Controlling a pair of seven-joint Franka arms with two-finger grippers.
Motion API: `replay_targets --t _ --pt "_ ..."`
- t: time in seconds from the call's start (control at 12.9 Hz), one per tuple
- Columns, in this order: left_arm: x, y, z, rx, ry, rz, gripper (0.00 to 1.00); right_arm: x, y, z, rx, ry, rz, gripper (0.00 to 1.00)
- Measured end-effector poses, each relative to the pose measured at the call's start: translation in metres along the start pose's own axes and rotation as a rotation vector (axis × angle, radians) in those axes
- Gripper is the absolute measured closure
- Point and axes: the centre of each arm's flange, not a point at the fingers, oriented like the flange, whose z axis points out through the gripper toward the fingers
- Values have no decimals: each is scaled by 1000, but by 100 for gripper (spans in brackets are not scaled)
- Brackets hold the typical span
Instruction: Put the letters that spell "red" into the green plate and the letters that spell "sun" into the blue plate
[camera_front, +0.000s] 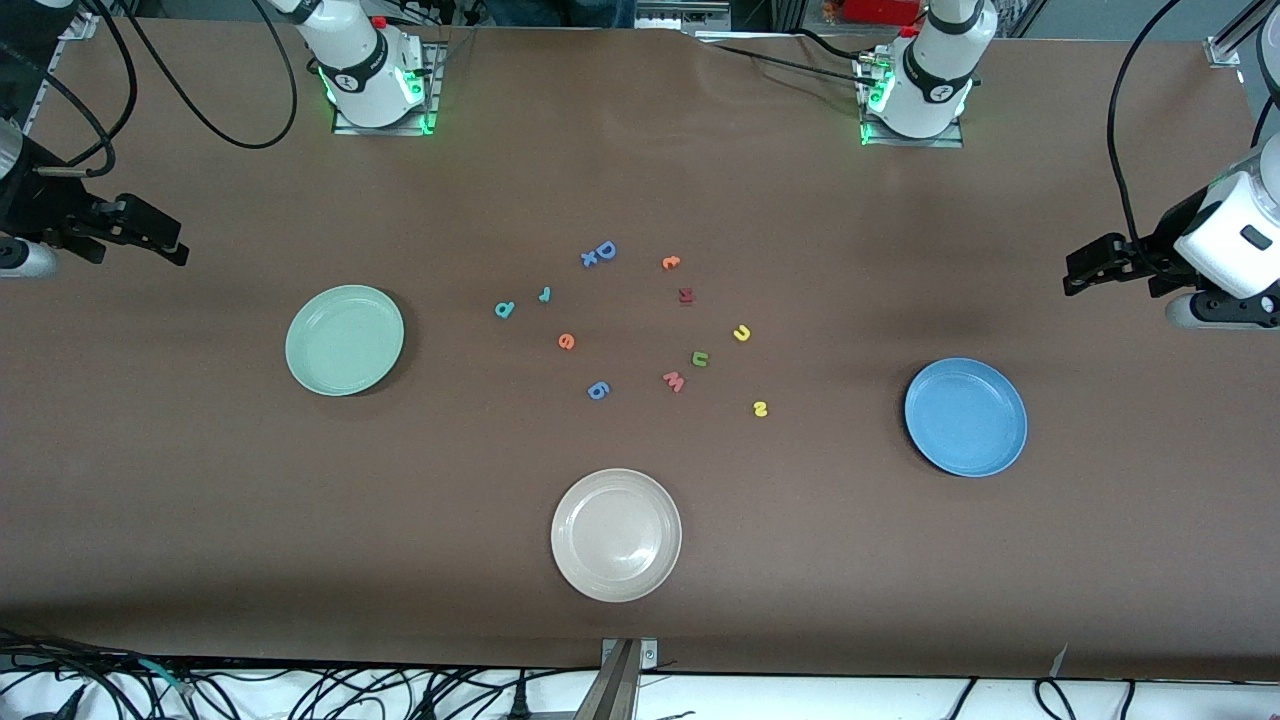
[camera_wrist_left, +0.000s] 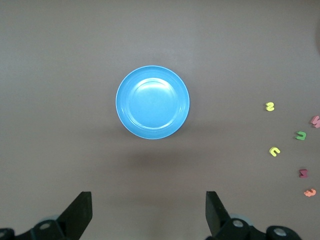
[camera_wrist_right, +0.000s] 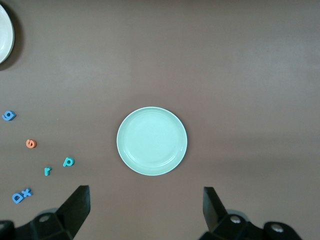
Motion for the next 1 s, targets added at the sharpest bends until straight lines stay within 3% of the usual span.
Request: replay_targets --t 1.0 --pt "0 -12 0 -1 0 -20 0 1 0 -1 0 10 1 0"
